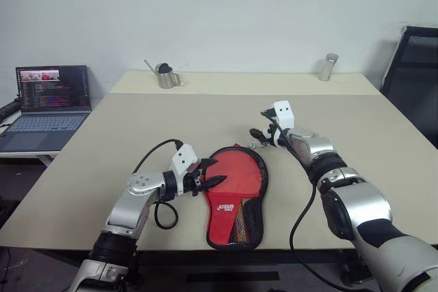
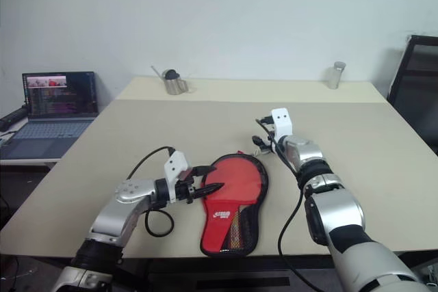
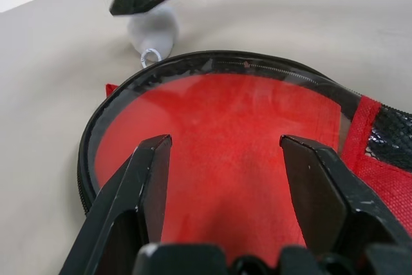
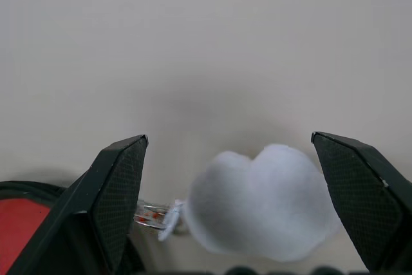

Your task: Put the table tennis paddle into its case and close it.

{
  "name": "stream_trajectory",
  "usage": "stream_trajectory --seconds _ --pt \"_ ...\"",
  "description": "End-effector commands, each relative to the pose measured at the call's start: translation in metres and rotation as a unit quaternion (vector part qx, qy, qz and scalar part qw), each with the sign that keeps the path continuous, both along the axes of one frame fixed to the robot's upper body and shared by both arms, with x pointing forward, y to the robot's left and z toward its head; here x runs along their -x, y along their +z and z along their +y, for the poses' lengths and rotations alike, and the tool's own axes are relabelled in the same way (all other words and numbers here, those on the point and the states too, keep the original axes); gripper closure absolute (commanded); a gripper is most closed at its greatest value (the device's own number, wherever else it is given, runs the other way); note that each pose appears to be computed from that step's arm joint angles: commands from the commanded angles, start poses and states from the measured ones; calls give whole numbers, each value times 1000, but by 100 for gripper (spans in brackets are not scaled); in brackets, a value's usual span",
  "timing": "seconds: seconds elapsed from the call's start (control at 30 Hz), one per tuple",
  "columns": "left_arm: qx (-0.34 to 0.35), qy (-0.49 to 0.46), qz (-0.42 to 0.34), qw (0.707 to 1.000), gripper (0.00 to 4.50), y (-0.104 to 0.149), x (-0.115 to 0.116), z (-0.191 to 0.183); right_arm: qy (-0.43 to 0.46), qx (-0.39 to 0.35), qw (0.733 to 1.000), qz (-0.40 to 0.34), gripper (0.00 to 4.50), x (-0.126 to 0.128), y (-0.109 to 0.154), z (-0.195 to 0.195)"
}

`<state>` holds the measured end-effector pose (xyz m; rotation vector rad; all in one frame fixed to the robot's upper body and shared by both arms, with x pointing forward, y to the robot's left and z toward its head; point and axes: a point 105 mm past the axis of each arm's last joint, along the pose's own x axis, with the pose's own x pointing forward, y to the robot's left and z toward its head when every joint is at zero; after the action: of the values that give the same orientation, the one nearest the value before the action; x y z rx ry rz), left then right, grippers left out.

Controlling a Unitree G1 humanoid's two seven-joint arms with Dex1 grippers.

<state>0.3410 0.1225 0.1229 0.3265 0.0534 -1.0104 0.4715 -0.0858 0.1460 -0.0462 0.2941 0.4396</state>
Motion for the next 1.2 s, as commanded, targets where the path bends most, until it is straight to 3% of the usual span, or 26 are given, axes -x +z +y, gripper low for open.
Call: stream_trajectory --seconds 0.03,0.33,0.47,0.67,0.83,1.0,1.2 --pt "-3 2 -24 1000 159 12 2 1 -13 4 999 -30 0 -5 12 5" --pt "-3 4 -30 1000 159 16 3 -1 -26 20 999 -24 0 -4 1 7" --pt "-4 -8 -39 999 155 20 0 -10 -31 20 999 -23 89 -4 -1 4" --pt "-7 -36 -51 998 155 27 -8 -28 -26 25 999 -20 296 -3 -4 7" --pt "-60 -60 -30 996 155 6 -16 -36 -20 21 999 -21 428 -2 -3 14" --pt "-97 -43 43 993 155 -35 -20 -21 -8 14 999 -27 445 -2 2 21" --pt "-88 -57 73 992 155 -47 -19 -24 -4 13 999 -32 445 -3 7 22"
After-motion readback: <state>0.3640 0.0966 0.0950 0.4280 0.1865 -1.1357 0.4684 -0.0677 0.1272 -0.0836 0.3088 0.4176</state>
